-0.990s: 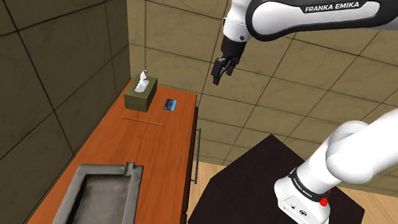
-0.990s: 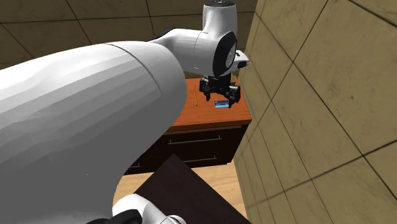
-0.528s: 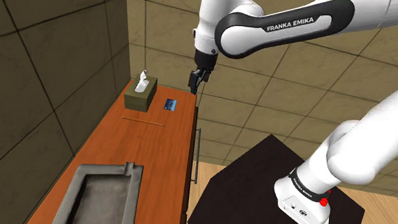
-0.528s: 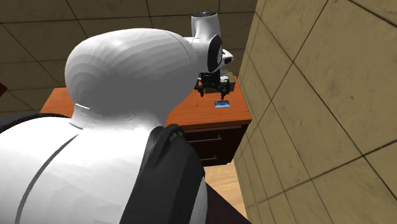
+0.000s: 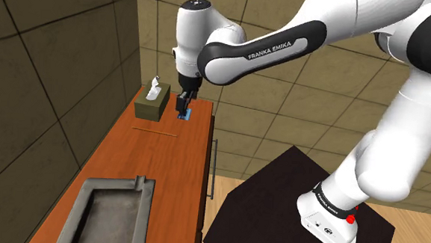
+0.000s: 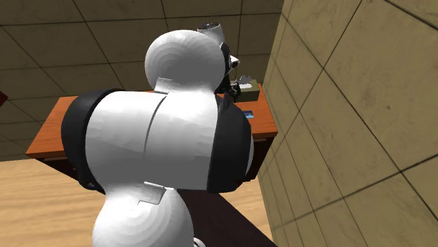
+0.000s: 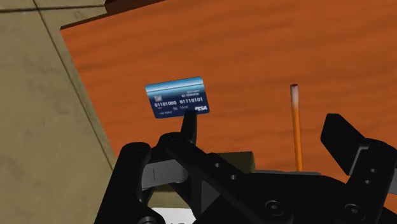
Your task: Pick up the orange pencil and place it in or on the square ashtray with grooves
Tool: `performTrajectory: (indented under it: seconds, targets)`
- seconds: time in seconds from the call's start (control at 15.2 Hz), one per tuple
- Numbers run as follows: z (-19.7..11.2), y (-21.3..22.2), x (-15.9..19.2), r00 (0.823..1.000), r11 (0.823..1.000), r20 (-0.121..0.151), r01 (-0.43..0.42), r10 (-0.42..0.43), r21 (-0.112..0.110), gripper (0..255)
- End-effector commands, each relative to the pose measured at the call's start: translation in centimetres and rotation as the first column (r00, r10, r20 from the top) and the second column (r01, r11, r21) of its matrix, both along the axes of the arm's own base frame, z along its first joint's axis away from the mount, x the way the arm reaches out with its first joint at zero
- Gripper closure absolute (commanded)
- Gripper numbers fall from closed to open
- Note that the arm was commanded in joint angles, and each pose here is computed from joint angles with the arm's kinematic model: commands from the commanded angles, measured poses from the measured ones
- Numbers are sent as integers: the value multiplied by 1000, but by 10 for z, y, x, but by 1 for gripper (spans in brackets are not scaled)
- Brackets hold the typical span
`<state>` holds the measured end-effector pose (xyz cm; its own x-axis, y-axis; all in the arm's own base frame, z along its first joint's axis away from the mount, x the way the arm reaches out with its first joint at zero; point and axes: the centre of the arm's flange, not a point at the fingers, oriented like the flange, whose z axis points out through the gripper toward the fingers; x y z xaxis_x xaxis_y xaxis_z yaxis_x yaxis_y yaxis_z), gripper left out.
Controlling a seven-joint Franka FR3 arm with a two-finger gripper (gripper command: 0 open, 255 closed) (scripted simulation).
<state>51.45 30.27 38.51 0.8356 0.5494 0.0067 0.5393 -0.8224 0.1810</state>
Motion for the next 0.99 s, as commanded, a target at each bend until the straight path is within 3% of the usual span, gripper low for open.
performTrajectory:
  seconds: [0.0, 0.53, 0.92]
  targets:
    - [-17, 20, 3, 999, 999, 2, -49, 49, -12, 0]
    - [-78, 101, 17, 974, 973, 5, -226, 226, -55, 0]
    - [-109, 95, 21, 974, 973, 5, -226, 226, -55, 0]
